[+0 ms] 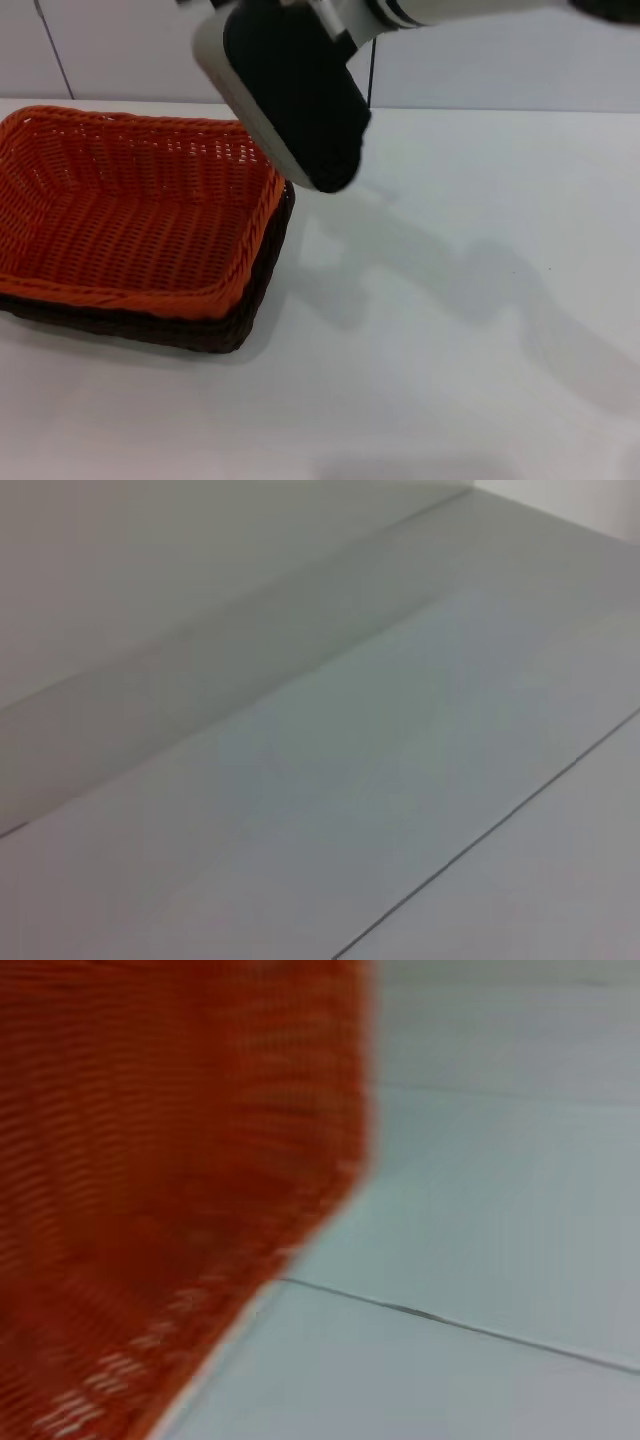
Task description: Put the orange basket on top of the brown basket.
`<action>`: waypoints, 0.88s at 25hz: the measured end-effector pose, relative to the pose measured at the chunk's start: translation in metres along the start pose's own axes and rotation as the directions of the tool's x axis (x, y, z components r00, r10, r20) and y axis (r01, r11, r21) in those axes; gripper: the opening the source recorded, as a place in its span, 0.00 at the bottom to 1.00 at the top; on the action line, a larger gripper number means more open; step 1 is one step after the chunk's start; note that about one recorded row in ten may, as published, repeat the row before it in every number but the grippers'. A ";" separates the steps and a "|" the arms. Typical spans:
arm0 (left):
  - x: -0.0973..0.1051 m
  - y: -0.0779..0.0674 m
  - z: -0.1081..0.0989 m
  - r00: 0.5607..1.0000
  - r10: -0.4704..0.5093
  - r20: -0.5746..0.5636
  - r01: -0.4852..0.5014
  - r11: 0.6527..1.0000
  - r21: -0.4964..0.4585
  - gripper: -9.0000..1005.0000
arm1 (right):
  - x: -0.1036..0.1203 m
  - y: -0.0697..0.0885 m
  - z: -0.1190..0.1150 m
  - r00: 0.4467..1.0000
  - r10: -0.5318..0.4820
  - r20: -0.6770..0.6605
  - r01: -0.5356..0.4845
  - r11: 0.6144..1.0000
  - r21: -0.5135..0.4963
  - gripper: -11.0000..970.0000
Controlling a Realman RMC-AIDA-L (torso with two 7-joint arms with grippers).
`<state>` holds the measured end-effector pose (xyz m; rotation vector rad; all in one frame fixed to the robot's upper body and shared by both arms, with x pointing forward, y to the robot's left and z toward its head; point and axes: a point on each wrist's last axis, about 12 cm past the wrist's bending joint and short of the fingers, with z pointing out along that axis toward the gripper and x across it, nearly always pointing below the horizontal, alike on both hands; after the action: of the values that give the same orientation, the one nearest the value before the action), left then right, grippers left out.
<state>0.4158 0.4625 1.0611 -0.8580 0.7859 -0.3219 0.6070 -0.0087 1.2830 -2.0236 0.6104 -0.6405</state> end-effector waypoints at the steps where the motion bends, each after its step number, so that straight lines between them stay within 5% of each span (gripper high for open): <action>1: 0.000 0.000 0.001 1.000 0.004 -0.006 -0.004 1.000 -0.001 0.71 | 0.000 0.003 0.000 1.000 0.030 -0.001 -0.029 0.999 0.034 0.38; 6: -0.002 0.004 0.005 0.999 0.018 -0.041 -0.019 1.000 -0.013 0.71 | -0.010 0.017 -0.005 0.984 0.177 0.035 -0.180 0.960 0.212 0.38; 11: -0.002 0.005 0.013 0.992 0.055 -0.111 -0.055 0.998 0.004 0.71 | -0.020 0.037 -0.010 0.929 0.347 0.129 -0.370 0.862 0.346 0.38; 12: -0.002 0.004 0.019 0.986 0.080 -0.145 -0.077 0.997 0.024 0.71 | -0.022 0.047 -0.014 0.891 0.418 0.179 -0.454 0.800 0.391 0.38; 13: -0.002 0.004 0.019 0.986 0.080 -0.145 -0.077 0.997 0.024 0.71 | -0.022 0.047 -0.014 0.891 0.418 0.179 -0.454 0.800 0.391 0.38; 15: -0.002 0.002 0.027 0.978 0.106 -0.182 -0.098 0.994 0.052 0.71 | -0.021 0.055 -0.020 0.844 0.482 0.234 -0.534 0.724 0.437 0.38; 16: -0.001 0.001 0.030 0.975 0.114 -0.193 -0.105 0.993 0.060 0.71 | -0.021 0.060 -0.023 0.815 0.515 0.264 -0.576 0.678 0.456 0.38; 17: -0.001 -0.002 0.037 0.968 0.133 -0.212 -0.117 0.989 0.085 0.71 | -0.021 0.070 -0.029 0.759 0.564 0.325 -0.645 0.589 0.486 0.38; 18: -0.001 -0.002 0.037 0.968 0.133 -0.212 -0.117 0.989 0.085 0.71 | -0.021 0.070 -0.029 0.759 0.564 0.325 -0.645 0.589 0.486 0.38; 21: 0.001 -0.006 0.043 0.960 0.154 -0.235 -0.129 0.985 0.119 0.71 | -0.023 0.088 -0.033 0.668 0.618 0.415 -0.735 0.459 0.500 0.38; 22: 0.001 -0.006 0.045 0.958 0.159 -0.239 -0.132 0.983 0.126 0.71 | -0.023 0.096 -0.034 0.606 0.653 0.454 -0.782 0.386 0.489 0.38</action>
<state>0.4495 0.4833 1.0839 -0.6596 1.0498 -0.3421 0.5515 -0.0600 1.2108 -0.9455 0.9216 -0.0593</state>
